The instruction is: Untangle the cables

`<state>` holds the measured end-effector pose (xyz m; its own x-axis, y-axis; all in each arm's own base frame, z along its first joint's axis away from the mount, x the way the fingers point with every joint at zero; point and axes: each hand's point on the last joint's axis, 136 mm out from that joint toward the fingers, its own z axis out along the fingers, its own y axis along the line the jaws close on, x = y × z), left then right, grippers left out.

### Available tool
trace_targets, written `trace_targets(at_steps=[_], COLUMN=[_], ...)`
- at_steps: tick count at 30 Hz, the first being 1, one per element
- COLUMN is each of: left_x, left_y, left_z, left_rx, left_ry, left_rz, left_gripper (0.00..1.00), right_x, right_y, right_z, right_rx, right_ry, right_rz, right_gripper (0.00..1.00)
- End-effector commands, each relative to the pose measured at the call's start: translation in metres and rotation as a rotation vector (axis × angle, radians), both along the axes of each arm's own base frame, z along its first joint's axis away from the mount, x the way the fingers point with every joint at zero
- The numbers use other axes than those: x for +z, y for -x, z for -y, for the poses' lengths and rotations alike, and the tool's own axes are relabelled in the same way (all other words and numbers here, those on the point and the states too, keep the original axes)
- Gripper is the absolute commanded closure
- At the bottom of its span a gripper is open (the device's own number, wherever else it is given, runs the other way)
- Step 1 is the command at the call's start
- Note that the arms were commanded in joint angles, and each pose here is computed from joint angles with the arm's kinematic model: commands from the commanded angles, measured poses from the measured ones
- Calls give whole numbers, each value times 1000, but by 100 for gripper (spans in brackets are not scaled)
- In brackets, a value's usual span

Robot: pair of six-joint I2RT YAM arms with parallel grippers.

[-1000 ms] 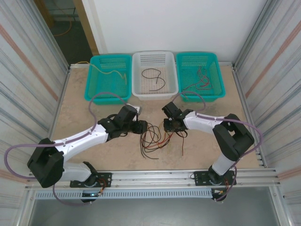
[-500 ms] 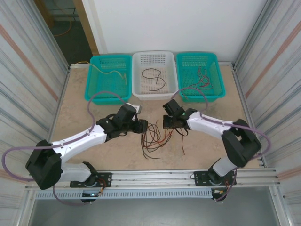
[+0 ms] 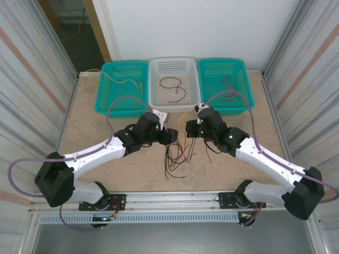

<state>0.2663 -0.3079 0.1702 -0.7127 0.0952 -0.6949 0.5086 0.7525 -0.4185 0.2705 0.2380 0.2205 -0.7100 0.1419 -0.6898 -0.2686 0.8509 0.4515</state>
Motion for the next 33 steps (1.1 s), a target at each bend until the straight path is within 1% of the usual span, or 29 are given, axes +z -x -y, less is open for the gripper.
trace_targets(at_steps=[1, 3, 7, 10, 12, 14, 17, 19, 24, 30, 33], left_x=[18, 17, 17, 30, 39, 47, 64, 81, 114, 124, 124], left_y=[-3, -2, 0, 7, 10, 8, 10, 17, 34, 26, 17], left_z=[18, 22, 25, 26, 20, 5, -11, -14, -8, 12, 22], left_rx=[-47, -60, -62, -91, -91, -55, -51, -87, -209, -289, -303], left_ry=[69, 91, 93, 128, 128, 108, 154, 189, 228, 205, 192], left_rz=[39, 35, 34, 74, 112, 152, 186, 233, 329, 366, 374], left_gripper=[41, 42, 43, 41, 40, 39, 39, 37, 39, 42, 43], right_x=[28, 38, 50, 57, 63, 69, 74, 75, 78, 81, 81], right_y=[3, 4, 5, 5, 5, 3, -1, -3, -4, 0, 1], right_z=[1, 2, 2, 7, 10, 14, 18, 18, 18, 16, 15], right_rx=[-7, -11, -7, -17, -25, -33, -41, -39, -23, 3, 14], right_ry=[-81, -111, -135, -130, -125, -117, -110, -112, -109, -116, -118], right_rz=[72, 95, 113, 131, 150, 169, 170, 165, 169, 168, 164], right_gripper=[100, 100, 100, 100, 100, 100, 100, 100, 100, 100, 100])
